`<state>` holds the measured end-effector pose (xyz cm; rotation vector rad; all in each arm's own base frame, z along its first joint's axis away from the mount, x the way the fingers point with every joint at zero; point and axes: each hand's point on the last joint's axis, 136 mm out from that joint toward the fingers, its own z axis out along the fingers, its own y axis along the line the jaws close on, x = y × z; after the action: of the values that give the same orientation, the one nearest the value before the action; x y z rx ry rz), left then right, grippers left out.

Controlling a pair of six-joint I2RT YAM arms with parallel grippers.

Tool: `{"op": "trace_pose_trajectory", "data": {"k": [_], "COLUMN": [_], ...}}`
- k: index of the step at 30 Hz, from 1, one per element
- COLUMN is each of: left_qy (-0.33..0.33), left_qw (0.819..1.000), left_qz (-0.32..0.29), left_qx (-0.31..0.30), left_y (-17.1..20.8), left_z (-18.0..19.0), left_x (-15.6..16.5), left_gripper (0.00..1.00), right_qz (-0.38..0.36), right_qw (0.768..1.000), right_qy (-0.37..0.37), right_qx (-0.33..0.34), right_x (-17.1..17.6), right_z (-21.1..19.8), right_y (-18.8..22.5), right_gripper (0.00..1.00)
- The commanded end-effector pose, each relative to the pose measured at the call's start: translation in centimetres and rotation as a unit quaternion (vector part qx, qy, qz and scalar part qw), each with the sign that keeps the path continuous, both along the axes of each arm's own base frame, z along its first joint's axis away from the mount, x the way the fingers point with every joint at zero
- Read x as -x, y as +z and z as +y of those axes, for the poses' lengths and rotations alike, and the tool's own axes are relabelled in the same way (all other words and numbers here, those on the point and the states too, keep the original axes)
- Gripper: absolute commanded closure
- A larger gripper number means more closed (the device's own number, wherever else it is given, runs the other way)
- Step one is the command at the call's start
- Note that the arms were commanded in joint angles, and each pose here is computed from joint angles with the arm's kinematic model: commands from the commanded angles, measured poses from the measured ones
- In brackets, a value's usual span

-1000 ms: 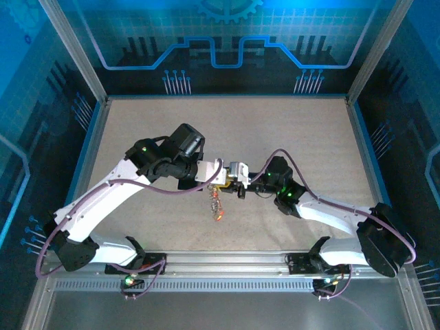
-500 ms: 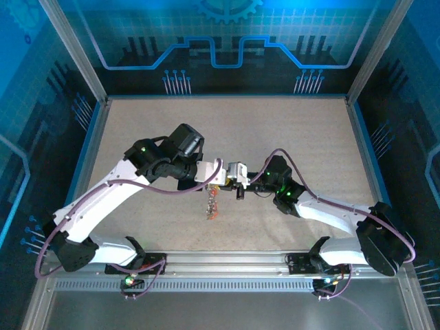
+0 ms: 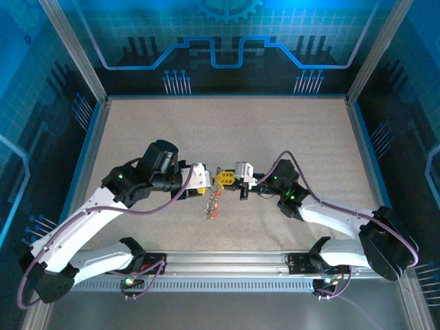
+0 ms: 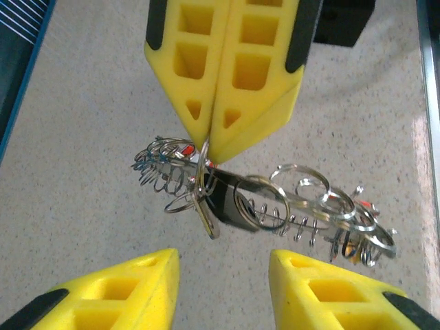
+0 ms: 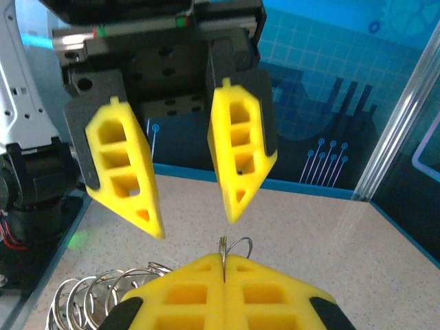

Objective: Put the keys on the keyring

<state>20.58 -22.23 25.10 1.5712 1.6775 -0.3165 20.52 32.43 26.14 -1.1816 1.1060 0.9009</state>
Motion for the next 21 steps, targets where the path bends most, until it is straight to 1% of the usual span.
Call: {"op": "trace_pose_trajectory", "data": {"k": [1, 4, 7, 8, 9, 10, 11, 14, 18, 21], "left_qy": [0.009, 0.009, -0.004, -0.010, -0.017, -0.024, -0.029, -0.030, -0.028, -0.024], "left_qw": [0.996, 0.992, 0.992, 0.993, 0.993, 0.994, 0.994, 0.996, 0.996, 0.996], "left_qz": [-0.034, -0.066, -0.061, -0.054, -0.045, -0.037, -0.028, -0.020, -0.036, -0.042], "left_qx": [0.087, 0.105, 0.108, 0.108, 0.107, 0.105, 0.101, 0.086, 0.071, 0.080], "left_y": [3.1, 4.0, 4.2, 4.1, 3.9, 3.6, 3.4, 2.6, 2.2, 2.8], "left_z": [-1.2, -1.1, -1.4, -1.5, -1.7, -1.8, -1.8, -1.7, -1.4, -1.1], "left_x": [-1.1, -1.5, -1.1, -0.9, -0.7, -0.5, -0.4, -0.4, -0.9, -1.2], "left_gripper": [0.60, 0.60, 0.62, 0.68, 0.77, 0.82, 0.84, 0.82, 0.76, 0.74], "right_qz": [-0.037, -0.033, -0.033, -0.032, -0.034, -0.032, -0.033, -0.034, -0.035, -0.038], "right_qw": [0.998, 0.998, 0.999, 0.999, 0.998, 0.999, 0.998, 0.998, 0.998, 0.998], "right_qy": [0.001, -0.001, 0.003, 0.002, 0.002, -0.001, 0.000, 0.006, 0.010, 0.019], "right_qx": [-0.043, -0.044, -0.042, -0.042, -0.043, -0.043, -0.044, -0.047, -0.047, -0.044], "right_x": [0.3, 0.2, 0.3, 0.3, 0.3, 0.2, 0.2, 0.2, 0.1, 0.2], "right_z": [-0.5, -0.5, -0.5, -0.4, -0.4, -0.4, -0.4, -0.2, -0.1, 0.2], "right_y": [3.0, 3.0, 2.7, 2.8, 3.0, 2.9, 2.9, 3.1, 3.3, 3.2], "right_gripper": [1.00, 1.00, 1.00, 1.00, 1.00, 1.00, 1.00, 1.00, 1.00, 1.00]}}
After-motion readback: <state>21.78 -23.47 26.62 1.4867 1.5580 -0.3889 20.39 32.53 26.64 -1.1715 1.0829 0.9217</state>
